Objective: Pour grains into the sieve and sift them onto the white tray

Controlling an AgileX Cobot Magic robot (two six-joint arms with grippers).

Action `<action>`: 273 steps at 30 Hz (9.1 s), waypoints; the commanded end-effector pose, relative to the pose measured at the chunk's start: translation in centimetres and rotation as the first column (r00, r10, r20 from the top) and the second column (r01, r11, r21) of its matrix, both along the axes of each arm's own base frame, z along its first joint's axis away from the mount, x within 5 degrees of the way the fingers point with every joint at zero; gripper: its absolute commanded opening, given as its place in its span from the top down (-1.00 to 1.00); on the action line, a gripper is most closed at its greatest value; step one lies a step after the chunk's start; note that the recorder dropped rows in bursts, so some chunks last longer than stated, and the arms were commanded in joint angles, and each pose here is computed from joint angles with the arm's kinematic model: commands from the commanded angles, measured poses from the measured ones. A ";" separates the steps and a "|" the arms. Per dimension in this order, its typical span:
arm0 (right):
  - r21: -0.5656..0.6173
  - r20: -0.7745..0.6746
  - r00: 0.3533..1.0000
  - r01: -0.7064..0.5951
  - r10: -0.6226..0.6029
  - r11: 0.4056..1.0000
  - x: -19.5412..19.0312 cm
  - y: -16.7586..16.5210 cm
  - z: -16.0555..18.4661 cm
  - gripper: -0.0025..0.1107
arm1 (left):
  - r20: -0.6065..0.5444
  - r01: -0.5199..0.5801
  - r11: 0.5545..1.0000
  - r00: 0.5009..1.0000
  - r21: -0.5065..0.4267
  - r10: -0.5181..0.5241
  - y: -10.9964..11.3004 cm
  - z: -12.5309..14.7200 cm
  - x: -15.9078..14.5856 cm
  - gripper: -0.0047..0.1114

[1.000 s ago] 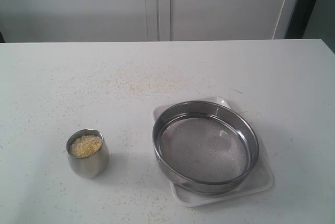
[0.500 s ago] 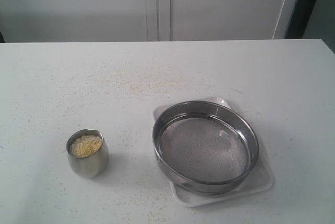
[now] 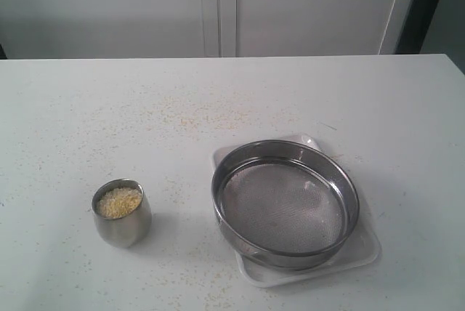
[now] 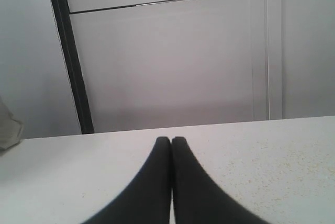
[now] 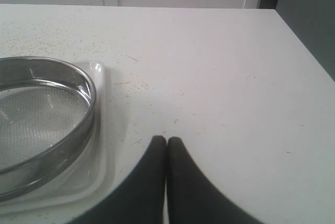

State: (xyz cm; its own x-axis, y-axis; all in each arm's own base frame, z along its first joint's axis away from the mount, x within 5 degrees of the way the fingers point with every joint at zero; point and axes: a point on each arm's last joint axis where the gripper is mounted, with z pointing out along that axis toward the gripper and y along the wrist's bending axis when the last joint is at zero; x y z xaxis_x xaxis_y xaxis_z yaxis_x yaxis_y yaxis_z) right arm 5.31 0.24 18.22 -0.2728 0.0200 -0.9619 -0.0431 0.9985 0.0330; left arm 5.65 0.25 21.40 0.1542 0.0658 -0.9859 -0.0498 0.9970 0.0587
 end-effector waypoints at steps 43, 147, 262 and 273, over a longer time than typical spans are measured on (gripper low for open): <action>0.000 0.013 1.000 0.003 -0.003 1.000 0.0 0.0 -0.1 0.96 | -0.085 0.091 0.996 0.992 0.021 -0.089 -0.7 -0.2 4.4 0.92; 0.000 0.013 1.000 0.003 -0.003 1.000 0.0 0.0 -0.1 0.96 | -0.542 0.865 0.500 0.432 0.025 -0.720 -9.0 -10.5 17.2 -0.89; 0.000 0.013 1.000 0.003 -0.003 1.000 0.0 0.0 -0.1 0.96 | -0.343 0.804 0.591 0.536 -0.073 -0.771 -9.3 -3.3 20.4 0.92; 0.000 0.013 1.000 0.003 -0.003 1.000 0.0 0.0 -0.1 0.96 | -0.301 0.804 0.592 0.553 -0.050 -0.777 -9.4 -1.9 21.8 0.92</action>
